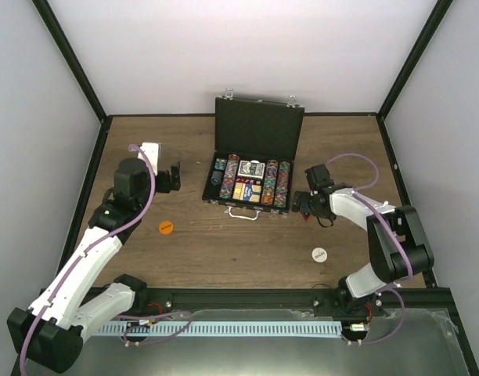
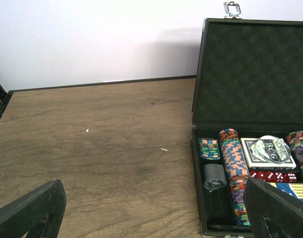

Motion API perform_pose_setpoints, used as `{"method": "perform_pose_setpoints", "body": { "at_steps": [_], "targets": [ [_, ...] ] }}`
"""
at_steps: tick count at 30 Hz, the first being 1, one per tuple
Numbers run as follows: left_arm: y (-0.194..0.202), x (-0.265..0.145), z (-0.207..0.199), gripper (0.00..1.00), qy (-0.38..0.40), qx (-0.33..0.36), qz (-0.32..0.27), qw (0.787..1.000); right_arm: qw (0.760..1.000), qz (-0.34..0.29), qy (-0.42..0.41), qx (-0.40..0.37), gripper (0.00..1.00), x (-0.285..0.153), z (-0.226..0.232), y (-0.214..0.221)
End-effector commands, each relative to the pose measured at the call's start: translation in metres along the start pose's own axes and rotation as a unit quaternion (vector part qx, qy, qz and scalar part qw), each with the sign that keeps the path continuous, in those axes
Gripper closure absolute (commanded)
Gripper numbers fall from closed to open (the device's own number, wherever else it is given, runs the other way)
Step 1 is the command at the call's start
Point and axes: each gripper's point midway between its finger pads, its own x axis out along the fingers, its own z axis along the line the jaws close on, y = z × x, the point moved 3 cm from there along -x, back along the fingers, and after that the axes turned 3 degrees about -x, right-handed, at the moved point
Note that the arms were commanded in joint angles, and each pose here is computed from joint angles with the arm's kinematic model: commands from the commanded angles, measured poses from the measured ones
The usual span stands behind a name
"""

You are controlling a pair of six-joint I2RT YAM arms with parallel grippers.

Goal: Pack up texas hold em set

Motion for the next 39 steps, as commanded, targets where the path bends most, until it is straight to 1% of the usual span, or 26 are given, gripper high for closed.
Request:
{"method": "perform_pose_setpoints", "body": {
  "at_steps": [1,8,11,15,22,28,34,36,39],
  "targets": [
    [-0.004,-0.002,0.000,0.00,0.004,-0.004,-0.012,1.000,1.000,-0.004,0.000,-0.018,0.01,0.000,0.004,-0.010],
    [-0.004,-0.002,0.000,0.00,0.005,-0.004,-0.013,1.000,1.000,0.003,0.007,-0.030,0.03,0.010,0.007,-0.016],
    [-0.003,-0.002,-0.001,0.00,0.005,-0.004,-0.011,1.000,0.999,0.012,0.007,-0.033,0.08,0.015,0.008,-0.016],
    [-0.003,-0.002,0.000,0.00,0.003,-0.004,-0.011,1.000,0.999,0.028,0.008,-0.031,0.14,0.020,0.008,-0.010],
    [-0.004,-0.002,0.000,0.00,0.005,-0.004,-0.012,1.000,0.998,0.048,0.019,-0.034,0.15,0.022,0.007,0.003],
    [-0.003,-0.002,0.000,0.00,0.003,-0.004,-0.011,1.000,0.996,0.064,0.046,-0.043,0.24,0.028,0.007,0.011],
    [-0.004,-0.002,0.000,0.00,0.003,-0.005,-0.012,1.000,0.996,0.058,0.049,-0.040,0.33,0.022,0.008,0.010],
    [-0.004,-0.002,0.000,0.00,0.003,-0.005,-0.012,1.000,0.997,0.045,0.044,-0.038,0.35,0.016,0.010,0.005],
    [-0.004,-0.002,0.000,0.00,0.003,-0.005,-0.012,1.000,0.999,0.021,0.032,-0.031,0.36,0.003,0.014,-0.005]
  ]
}}
